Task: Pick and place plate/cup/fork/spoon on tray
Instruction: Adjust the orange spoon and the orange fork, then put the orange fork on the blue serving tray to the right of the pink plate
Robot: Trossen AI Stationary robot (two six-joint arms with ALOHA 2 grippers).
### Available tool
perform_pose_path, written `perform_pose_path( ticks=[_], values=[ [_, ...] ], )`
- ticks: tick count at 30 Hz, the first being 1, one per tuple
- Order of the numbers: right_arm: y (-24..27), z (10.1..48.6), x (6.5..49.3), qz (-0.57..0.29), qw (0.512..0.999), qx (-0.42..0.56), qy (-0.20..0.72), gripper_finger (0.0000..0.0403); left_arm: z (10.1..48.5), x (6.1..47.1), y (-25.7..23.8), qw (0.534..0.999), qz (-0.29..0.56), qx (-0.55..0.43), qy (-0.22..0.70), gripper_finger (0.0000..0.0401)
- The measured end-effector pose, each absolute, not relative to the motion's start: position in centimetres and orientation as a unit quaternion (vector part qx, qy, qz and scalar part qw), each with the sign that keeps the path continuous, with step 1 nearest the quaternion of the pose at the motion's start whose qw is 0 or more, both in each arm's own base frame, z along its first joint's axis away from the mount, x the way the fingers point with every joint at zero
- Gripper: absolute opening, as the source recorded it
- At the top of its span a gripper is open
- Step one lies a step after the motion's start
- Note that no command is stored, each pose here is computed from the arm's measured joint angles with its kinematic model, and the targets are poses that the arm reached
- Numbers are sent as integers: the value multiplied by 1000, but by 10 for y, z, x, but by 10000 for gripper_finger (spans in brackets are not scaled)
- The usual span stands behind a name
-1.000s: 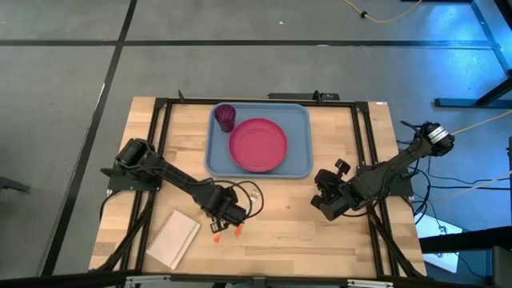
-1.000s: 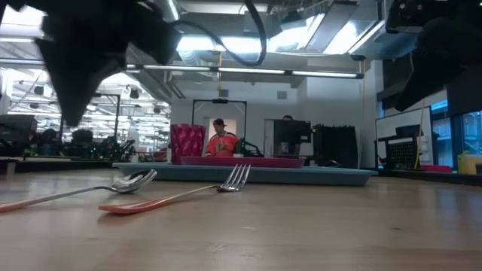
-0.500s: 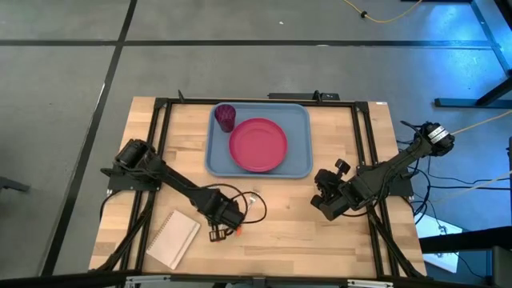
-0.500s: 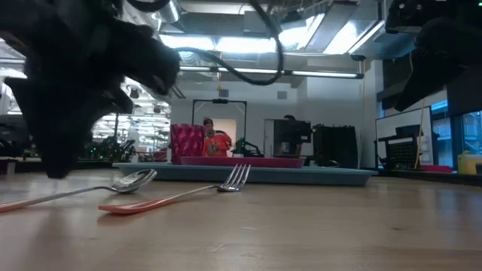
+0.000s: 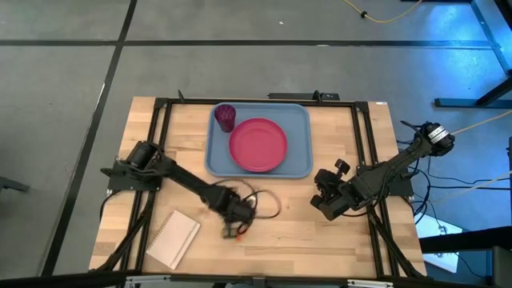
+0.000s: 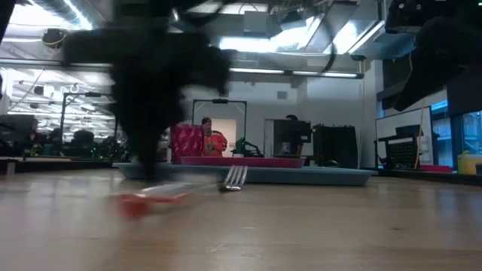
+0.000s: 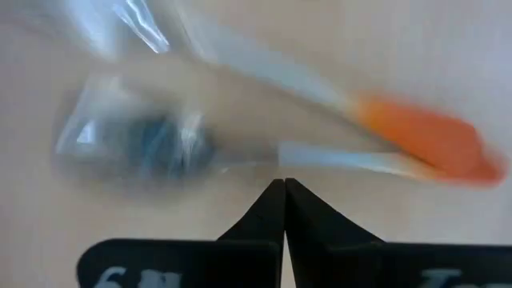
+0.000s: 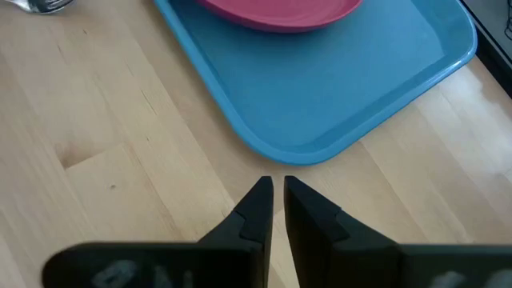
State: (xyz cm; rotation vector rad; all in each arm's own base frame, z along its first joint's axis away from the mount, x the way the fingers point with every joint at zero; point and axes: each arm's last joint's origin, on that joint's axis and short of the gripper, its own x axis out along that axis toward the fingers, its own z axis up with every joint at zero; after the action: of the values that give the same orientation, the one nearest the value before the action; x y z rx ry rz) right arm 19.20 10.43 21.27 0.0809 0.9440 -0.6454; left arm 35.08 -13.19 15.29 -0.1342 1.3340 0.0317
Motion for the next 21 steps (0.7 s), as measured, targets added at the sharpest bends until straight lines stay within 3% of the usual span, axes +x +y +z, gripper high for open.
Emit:
perform_pose_path(
  ticks=[5, 12, 16, 21],
  values=[
    [105, 213, 192, -304, 840, 40, 448, 40, 163, 371, -121, 830, -12, -18, 558, 0],
    [105, 212, 192, -301, 838, 42, 453, 40, 165, 369, -119, 821, -9, -24, 570, 0],
    [105, 212, 192, -301, 838, 42, 453, 40, 162, 359, -121, 792, 18, -42, 609, 0],
    [104, 213, 192, -306, 842, 36, 443, 40, 169, 328, -119, 715, 94, -24, 692, 0]
  ],
)
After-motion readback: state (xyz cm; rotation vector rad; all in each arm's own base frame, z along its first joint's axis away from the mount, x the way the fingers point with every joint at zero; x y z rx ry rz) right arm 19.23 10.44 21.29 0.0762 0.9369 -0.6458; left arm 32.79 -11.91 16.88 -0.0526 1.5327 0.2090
